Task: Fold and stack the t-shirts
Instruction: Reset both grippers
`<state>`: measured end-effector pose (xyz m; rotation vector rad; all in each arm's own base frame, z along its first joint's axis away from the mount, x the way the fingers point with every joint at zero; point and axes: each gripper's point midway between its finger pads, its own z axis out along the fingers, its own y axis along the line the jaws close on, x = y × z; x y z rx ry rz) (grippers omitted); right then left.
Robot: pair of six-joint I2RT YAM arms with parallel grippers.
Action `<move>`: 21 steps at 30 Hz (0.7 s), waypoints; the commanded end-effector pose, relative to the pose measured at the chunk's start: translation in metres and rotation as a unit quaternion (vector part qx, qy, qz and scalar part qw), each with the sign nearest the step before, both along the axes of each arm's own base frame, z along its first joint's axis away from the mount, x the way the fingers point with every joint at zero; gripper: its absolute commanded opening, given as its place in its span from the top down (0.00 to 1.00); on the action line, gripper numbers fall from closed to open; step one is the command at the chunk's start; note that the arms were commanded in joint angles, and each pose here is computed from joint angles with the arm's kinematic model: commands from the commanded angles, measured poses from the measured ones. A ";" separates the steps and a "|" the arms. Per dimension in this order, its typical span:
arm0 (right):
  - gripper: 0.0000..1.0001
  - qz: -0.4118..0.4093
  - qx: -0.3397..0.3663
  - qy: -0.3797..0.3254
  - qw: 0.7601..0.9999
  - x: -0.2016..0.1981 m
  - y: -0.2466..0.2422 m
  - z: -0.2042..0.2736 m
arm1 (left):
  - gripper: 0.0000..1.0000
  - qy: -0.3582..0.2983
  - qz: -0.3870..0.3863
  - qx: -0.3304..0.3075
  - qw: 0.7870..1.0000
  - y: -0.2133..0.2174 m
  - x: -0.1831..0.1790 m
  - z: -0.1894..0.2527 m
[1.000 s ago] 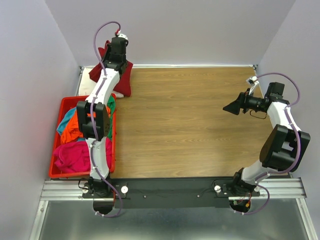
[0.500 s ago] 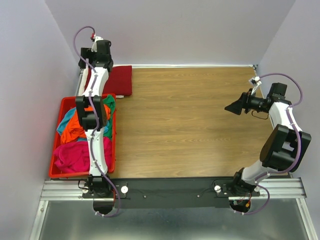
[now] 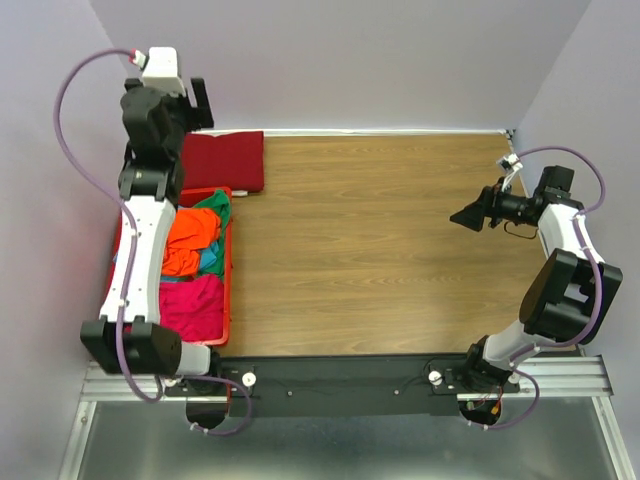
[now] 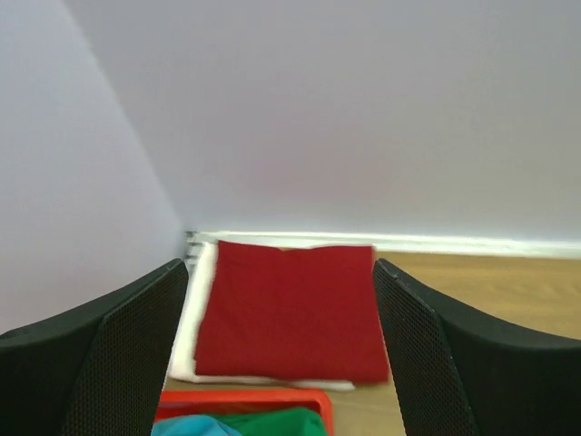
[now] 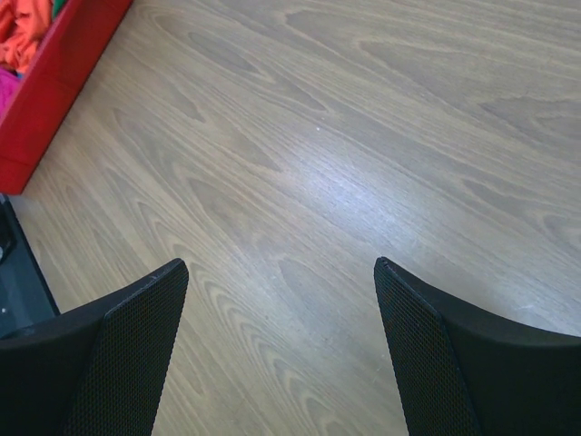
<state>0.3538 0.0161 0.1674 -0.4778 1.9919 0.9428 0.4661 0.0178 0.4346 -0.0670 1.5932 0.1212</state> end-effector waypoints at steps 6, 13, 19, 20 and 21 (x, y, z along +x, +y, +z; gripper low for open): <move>0.00 -0.058 -0.117 -0.005 0.991 0.004 -0.033 -0.008 | 0.11 0.009 -0.178 -0.020 0.984 -0.063 -0.079 -0.073; 0.00 -0.224 -0.249 -0.041 0.941 -0.007 -0.084 0.014 | 0.11 -0.017 -0.180 -0.033 0.983 -0.064 -0.124 -0.081; 0.00 -0.404 -0.236 -0.071 0.881 -0.024 -0.115 0.066 | 0.11 -0.029 -0.186 -0.043 0.981 -0.066 -0.144 -0.085; 0.00 -0.424 -0.233 -0.094 0.870 -0.029 -0.117 0.082 | 0.11 -0.028 -0.185 -0.045 0.981 -0.066 -0.146 -0.088; 0.00 -0.434 -0.227 -0.101 0.866 -0.031 -0.117 0.087 | 0.11 -0.030 -0.184 -0.046 0.981 -0.066 -0.147 -0.088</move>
